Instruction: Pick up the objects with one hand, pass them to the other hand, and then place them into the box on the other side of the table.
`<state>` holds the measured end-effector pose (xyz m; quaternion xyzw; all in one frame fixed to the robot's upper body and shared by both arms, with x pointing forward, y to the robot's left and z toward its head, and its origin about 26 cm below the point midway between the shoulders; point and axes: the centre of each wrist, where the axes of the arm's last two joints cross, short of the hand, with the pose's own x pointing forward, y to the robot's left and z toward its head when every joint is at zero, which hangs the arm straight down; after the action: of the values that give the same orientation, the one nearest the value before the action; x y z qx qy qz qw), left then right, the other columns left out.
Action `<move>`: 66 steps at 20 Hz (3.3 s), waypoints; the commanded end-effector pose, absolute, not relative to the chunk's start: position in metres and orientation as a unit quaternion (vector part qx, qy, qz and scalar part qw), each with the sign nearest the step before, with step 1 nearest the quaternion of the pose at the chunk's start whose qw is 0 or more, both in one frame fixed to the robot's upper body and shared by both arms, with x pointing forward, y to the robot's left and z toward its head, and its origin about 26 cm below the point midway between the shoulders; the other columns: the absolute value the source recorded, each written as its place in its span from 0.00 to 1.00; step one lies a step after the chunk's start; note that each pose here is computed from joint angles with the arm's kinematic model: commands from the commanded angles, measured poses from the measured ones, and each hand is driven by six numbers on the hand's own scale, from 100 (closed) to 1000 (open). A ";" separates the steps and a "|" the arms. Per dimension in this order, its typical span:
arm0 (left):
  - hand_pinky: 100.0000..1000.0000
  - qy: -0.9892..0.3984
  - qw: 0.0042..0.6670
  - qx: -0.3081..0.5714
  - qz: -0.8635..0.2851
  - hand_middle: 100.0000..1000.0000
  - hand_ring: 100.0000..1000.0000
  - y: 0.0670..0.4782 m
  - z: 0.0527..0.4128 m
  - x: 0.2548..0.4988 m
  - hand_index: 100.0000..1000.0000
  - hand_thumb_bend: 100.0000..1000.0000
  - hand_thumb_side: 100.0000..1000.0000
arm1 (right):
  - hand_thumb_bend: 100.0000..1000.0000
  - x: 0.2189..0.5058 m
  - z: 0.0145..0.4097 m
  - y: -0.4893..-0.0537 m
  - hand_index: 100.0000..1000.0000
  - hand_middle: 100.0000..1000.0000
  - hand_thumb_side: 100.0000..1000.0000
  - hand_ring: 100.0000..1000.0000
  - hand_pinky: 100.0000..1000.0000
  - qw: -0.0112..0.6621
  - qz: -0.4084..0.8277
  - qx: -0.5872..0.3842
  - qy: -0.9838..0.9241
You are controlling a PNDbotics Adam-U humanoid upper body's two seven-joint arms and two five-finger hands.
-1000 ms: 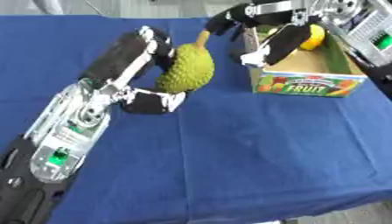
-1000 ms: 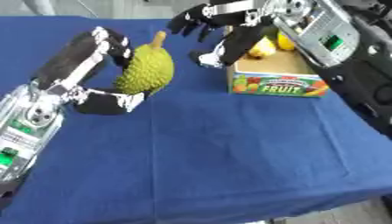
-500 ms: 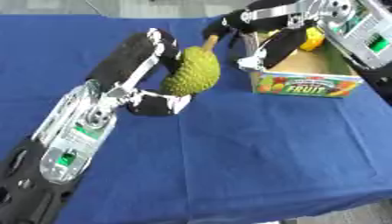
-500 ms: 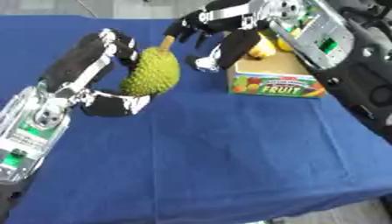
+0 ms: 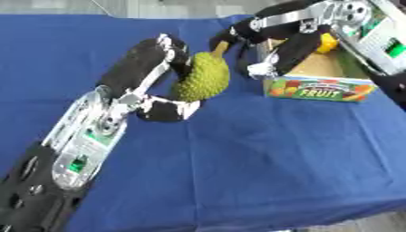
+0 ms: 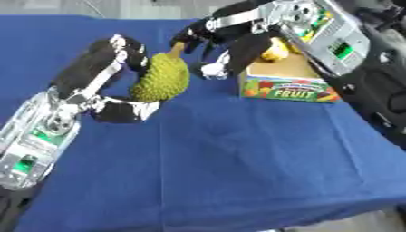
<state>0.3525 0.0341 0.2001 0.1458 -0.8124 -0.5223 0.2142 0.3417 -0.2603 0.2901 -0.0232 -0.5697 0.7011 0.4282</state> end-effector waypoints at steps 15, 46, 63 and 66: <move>0.47 -0.830 0.192 0.160 -0.498 0.33 0.42 0.032 0.214 0.348 0.24 0.23 0.00 | 0.00 0.340 0.293 -0.253 1.00 0.96 0.44 0.97 0.83 0.421 0.703 -0.026 -0.573; 0.47 -0.850 0.169 0.178 -0.465 0.32 0.41 0.024 0.229 0.339 0.24 0.26 0.00 | 0.00 0.345 0.280 -0.252 1.00 0.84 0.48 0.79 0.56 0.431 0.701 -0.006 -0.568; 0.46 -0.856 0.176 0.186 -0.450 0.32 0.41 0.022 0.227 0.340 0.24 0.26 0.00 | 0.00 0.344 0.279 -0.251 0.57 0.41 0.31 0.62 0.28 0.485 0.602 0.029 -0.634; 0.46 -0.855 0.178 0.184 -0.451 0.32 0.41 0.021 0.225 0.341 0.24 0.24 0.00 | 0.00 0.341 0.281 -0.250 0.51 0.35 0.21 0.54 0.26 0.495 0.572 0.034 -0.653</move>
<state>0.3425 0.0227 0.2152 0.1816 -0.8457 -0.4647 0.1894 0.3458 -0.2493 0.2709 0.0389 -0.6398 0.5814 0.5010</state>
